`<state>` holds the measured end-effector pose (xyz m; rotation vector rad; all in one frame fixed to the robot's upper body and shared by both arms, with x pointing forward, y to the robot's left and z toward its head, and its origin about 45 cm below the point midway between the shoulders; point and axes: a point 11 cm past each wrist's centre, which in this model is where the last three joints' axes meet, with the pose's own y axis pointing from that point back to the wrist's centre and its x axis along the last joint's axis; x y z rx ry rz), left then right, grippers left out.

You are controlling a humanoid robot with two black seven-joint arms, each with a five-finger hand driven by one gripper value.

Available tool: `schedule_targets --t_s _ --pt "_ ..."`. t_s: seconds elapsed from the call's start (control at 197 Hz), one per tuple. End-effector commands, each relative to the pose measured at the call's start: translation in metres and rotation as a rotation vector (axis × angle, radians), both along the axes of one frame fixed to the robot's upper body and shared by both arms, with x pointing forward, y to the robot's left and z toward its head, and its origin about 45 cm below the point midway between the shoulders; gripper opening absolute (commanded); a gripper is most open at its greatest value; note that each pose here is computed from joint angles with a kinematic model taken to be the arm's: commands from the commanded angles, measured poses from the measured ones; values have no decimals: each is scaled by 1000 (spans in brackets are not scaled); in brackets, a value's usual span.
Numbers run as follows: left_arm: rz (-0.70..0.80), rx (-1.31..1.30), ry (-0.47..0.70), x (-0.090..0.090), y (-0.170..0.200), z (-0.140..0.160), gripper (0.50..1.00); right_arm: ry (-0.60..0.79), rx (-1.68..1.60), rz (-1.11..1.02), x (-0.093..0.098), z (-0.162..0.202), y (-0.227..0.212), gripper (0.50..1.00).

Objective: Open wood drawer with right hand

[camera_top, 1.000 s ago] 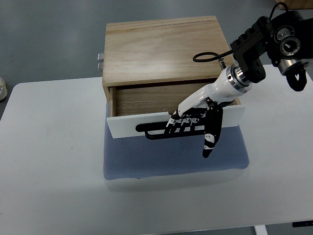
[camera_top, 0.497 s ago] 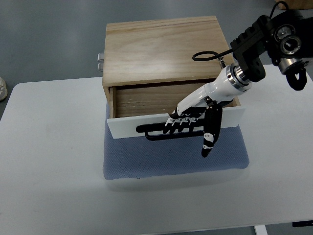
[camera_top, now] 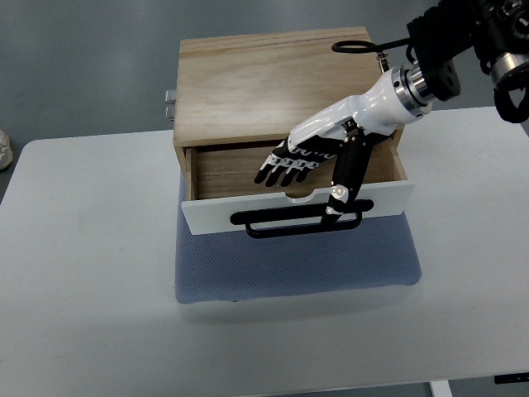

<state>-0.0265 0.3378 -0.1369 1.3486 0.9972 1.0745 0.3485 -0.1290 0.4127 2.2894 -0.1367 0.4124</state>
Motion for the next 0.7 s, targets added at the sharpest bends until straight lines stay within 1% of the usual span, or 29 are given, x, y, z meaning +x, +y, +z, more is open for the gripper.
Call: schedule_targets --t_s 0.0,0.015,0.02,0.081,0.173,0.218,0.228,0.274,0.426,0.467,0.609,0.695 --pt "-2 0 0 0 0 0 1000 -5 74 -47 11 18 -2 940" --pt "-2 0 0 0 0 0 1000 -5 74 -47 11 18 -2 940" --pt "0 0 -1 0 0 0 1000 -13 160 -90 22 39 -4 940" --pt "0 0 1 0 0 0 1000 -26 245 -135 33 61 -9 940" --pt "-2 0 0 0 0 0 1000 -54 346 -198 44 80 -21 940" --pt "0 0 1 0 0 0 1000 -70 423 -281 58 87 -34 940" --pt "0 0 1 0 0 0 1000 -70 423 -281 58 87 -34 940" --pt "0 0 1 0 0 0 1000 -96 485 -378 74 91 -49 940" --pt "0 0 1 0 0 0 1000 -139 634 -615 108 93 -91 940" --pt "0 0 1 0 0 0 1000 -148 669 -663 113 93 -100 940" --pt "0 0 -1 0 0 0 1000 -171 818 -905 137 81 -143 940" --pt "0 0 -1 0 0 0 1000 -148 905 -1034 150 67 -165 940"
